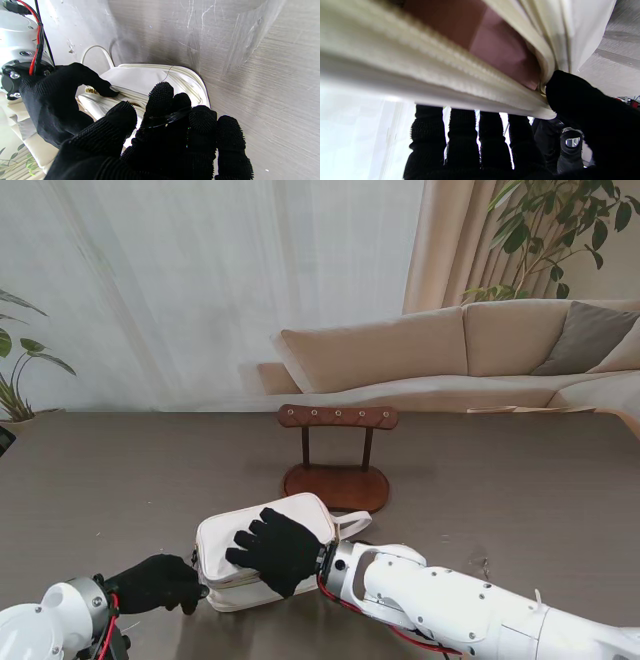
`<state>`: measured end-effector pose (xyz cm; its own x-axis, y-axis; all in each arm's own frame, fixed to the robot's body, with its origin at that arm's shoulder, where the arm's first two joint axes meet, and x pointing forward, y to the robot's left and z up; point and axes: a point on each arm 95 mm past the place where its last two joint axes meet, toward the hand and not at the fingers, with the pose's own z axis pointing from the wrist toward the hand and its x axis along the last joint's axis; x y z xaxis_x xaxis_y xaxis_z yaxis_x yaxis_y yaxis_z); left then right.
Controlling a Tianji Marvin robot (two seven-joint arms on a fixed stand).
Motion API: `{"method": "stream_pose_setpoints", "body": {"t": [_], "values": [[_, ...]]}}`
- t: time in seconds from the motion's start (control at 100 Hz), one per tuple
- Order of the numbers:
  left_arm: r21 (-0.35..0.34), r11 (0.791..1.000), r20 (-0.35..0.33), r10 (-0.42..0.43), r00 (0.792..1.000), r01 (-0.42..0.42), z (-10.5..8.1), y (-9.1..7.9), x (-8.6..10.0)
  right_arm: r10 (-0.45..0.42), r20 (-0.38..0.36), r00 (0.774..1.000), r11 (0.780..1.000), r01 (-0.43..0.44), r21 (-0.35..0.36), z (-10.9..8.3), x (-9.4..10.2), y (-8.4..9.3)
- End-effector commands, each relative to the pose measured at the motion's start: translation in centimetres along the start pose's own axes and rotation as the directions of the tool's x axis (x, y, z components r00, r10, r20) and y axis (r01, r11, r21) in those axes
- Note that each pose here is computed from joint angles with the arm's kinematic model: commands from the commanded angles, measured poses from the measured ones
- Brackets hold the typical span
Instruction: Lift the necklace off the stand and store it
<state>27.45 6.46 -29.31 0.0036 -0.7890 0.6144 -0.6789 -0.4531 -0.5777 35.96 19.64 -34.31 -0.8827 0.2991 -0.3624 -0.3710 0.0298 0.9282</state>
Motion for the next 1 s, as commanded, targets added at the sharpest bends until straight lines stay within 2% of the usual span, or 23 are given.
{"method": "stream_pose_setpoints", "body": {"t": [0.0, 0.39, 0.72, 0.99], "values": [[-0.041, 0.999, -0.020, 0.010, 1.000, -0.011, -0.2, 0.6, 0.9, 0.008, 0.005, 1.000, 0.995, -0.009, 0.101, -1.7, 0.2, -2.1], [-0.120, 0.988, -0.085, 0.085, 0.993, -0.095, -0.8, 1.7, 4.1, 0.058, 0.023, 0.998, 0.989, -0.060, 0.134, -2.1, 0.0, -2.1], [-0.136, 0.981, -0.135, 0.121, 0.983, -0.140, -1.8, 2.6, 6.1, 0.086, 0.025, 0.996, 0.985, -0.089, 0.149, -2.3, 0.1, -2.1], [-0.146, 0.978, -0.169, 0.126, 0.978, -0.151, -1.6, 3.4, 7.0, 0.106, 0.025, 0.994, 0.981, -0.109, 0.160, -2.3, 0.3, -2.2]]}}
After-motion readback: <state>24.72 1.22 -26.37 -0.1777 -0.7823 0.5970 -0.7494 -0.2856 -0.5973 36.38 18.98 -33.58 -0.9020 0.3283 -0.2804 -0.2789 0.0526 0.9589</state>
